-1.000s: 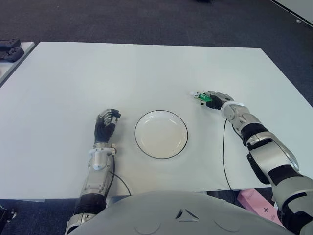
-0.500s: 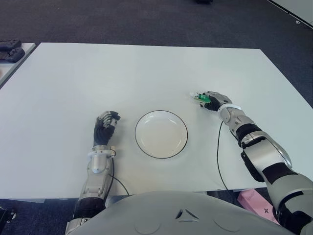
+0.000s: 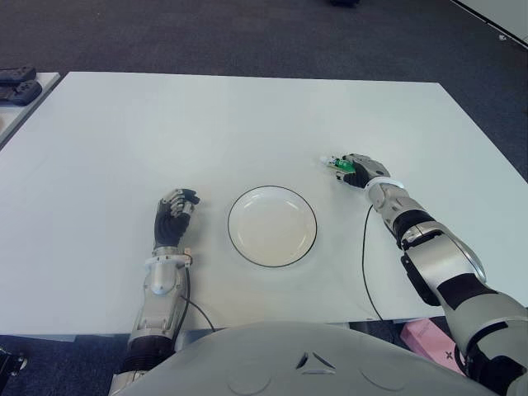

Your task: Put the toothpaste on the table into the plate.

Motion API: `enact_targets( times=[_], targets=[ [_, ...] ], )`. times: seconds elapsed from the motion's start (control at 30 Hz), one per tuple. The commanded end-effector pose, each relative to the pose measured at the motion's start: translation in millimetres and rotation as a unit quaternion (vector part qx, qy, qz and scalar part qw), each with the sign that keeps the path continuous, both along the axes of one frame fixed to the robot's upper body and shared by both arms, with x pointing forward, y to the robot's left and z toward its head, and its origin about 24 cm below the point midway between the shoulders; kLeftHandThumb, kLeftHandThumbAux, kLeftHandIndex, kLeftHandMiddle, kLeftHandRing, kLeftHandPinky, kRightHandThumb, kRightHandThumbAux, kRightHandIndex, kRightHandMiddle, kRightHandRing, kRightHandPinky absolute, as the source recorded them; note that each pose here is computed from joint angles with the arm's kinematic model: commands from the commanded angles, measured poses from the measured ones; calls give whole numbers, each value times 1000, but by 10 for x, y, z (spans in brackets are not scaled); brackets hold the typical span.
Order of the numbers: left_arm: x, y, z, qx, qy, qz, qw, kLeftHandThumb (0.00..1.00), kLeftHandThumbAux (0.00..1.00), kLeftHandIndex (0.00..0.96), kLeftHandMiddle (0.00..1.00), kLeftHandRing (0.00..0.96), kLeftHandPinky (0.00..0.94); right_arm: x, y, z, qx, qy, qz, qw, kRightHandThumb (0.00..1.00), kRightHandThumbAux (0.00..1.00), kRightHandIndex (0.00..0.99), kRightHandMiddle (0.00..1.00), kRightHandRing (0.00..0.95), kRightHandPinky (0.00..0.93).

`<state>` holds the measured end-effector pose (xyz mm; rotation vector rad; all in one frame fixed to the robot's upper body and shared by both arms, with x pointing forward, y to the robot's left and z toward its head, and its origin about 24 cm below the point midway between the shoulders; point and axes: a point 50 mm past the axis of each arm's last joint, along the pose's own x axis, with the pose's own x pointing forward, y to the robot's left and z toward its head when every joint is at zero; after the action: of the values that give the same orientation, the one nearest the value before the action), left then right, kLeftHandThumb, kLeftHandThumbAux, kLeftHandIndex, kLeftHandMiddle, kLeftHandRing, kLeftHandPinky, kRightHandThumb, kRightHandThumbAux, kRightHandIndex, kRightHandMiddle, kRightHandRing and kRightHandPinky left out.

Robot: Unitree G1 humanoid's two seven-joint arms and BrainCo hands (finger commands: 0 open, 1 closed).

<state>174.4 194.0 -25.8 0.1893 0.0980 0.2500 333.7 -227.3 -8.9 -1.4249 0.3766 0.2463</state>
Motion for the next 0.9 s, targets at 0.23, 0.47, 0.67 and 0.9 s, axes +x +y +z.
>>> enact_targets(
  times=[0.23, 0.47, 0.67, 0.9],
  targets=[
    [-111, 44, -91, 0, 30, -1, 1000, 710, 725, 425, 493, 461, 439, -219, -81, -247, 42, 11, -78, 996, 543, 405, 10, 8, 3, 48],
    [-116, 54, -85, 1, 31, 2, 1000, 710, 725, 426, 488, 454, 432, -246, -104, -256, 66, -18, -104, 992, 665, 459, 177, 196, 178, 215],
    [-122, 58, -74, 0, 28, 1, 1000, 707, 725, 425, 490, 458, 436, -260, -104, -256, 87, -41, -117, 988, 727, 661, 403, 414, 426, 455],
    [-122, 60, -77, -2, 33, 9, 999, 709, 725, 425, 488, 453, 430, -262, -104, -263, 80, -47, -139, 986, 837, 676, 395, 518, 687, 677]
  ],
)
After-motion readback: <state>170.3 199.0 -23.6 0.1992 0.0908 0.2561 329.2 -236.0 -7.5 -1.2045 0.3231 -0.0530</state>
